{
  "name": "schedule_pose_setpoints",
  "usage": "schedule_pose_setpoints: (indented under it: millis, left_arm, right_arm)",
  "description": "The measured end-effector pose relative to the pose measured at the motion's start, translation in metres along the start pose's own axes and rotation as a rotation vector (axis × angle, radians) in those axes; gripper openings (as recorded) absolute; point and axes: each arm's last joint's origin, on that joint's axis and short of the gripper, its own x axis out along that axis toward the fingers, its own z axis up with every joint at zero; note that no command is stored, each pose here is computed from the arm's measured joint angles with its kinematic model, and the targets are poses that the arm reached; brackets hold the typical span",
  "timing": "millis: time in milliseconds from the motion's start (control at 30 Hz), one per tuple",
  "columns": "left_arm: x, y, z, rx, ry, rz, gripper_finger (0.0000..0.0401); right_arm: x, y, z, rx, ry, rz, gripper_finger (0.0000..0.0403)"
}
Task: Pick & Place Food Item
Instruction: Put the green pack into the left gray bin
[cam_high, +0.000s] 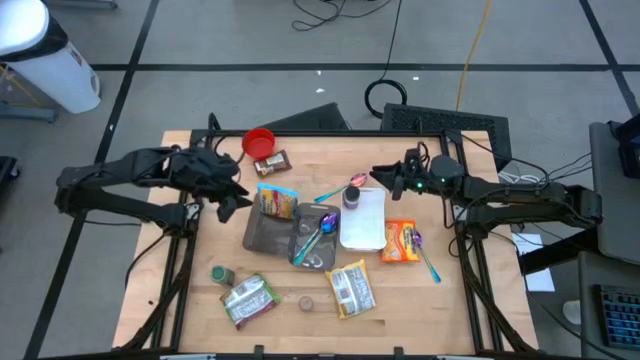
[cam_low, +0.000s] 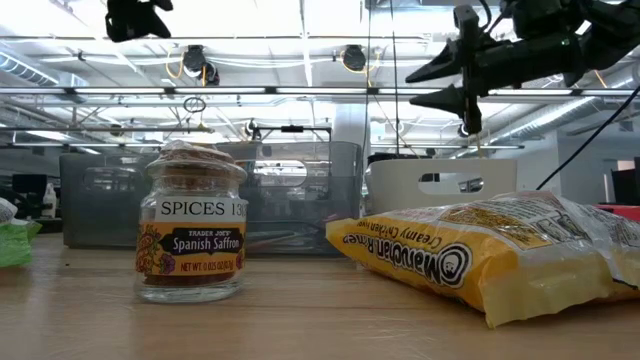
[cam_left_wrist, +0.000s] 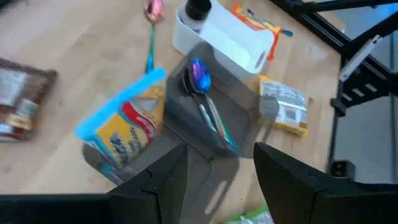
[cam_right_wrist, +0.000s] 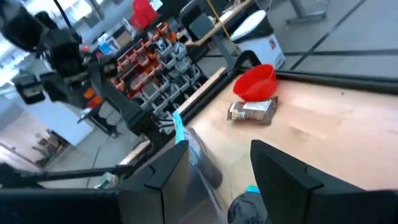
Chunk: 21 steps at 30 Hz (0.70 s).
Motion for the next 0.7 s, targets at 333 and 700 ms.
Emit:
schedule_pose_setpoints:
  millis: [333,700]
  left_arm:
    - [0.010,-0.007,0.000,0.066,0.056,-0.059,0.0191]
    - [0.010,-0.023,-0.008,0.087,0.083,-0.129,0.0191]
  right_arm:
    - [0.000,0.005,0.004,0.120,-0.044,0.049,0.0164]
    - [0.010,0.031,0.008,0.098,-0.236,0.306,0.0164]
